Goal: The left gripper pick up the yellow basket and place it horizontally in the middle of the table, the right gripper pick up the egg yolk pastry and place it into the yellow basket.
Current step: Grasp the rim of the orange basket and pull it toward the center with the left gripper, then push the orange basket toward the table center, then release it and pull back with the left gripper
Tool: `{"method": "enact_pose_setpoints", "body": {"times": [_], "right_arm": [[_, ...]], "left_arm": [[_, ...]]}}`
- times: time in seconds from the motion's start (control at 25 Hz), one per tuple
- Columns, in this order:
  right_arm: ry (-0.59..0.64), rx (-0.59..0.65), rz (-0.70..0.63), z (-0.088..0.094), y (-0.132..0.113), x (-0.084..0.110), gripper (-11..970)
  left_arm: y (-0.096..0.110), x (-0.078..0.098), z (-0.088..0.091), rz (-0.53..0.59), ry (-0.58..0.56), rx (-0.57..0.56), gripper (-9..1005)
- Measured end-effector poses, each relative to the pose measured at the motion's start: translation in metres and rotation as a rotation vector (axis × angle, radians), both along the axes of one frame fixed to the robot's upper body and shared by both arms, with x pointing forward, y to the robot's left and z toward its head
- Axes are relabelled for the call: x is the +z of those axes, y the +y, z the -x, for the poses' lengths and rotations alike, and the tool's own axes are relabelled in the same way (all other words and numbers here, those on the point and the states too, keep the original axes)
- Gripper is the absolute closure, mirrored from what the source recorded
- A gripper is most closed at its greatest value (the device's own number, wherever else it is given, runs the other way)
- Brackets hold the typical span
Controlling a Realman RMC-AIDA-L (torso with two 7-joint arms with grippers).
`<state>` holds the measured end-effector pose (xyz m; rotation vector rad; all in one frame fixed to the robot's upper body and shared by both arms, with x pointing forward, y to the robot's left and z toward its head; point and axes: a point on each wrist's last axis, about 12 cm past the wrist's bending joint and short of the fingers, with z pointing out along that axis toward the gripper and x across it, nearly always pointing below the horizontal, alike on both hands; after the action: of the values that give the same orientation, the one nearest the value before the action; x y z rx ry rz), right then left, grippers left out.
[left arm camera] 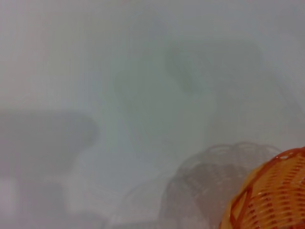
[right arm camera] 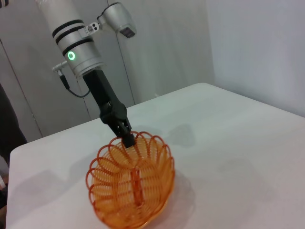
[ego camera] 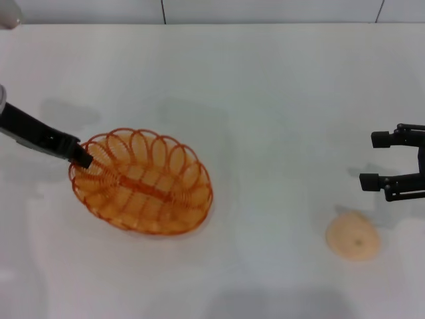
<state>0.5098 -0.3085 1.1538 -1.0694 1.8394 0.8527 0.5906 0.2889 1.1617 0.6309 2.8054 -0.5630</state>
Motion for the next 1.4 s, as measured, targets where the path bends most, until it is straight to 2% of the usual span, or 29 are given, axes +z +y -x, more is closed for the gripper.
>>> {"method": "enact_pose_setpoints", "body": {"times": [0.4, 0.8, 1.4], "right_arm": [[0.003, 0.003, -0.014, 0.001, 0.000, 0.000, 89], [-0.001, 0.012, -0.015, 0.000, 0.002, 0.001, 89], [0.000, 0.030, -0.029, -0.001, 0.005, 0.003, 89]], "left_arm": [[-0.013, 0.013, -0.010, 0.062, 0.049, 0.160, 919], [-0.016, 0.010, -0.016, 0.097, 0.056, 0.281, 910], [-0.033, -0.012, -0.021, 0.182, 0.075, 0.288, 898]]}}
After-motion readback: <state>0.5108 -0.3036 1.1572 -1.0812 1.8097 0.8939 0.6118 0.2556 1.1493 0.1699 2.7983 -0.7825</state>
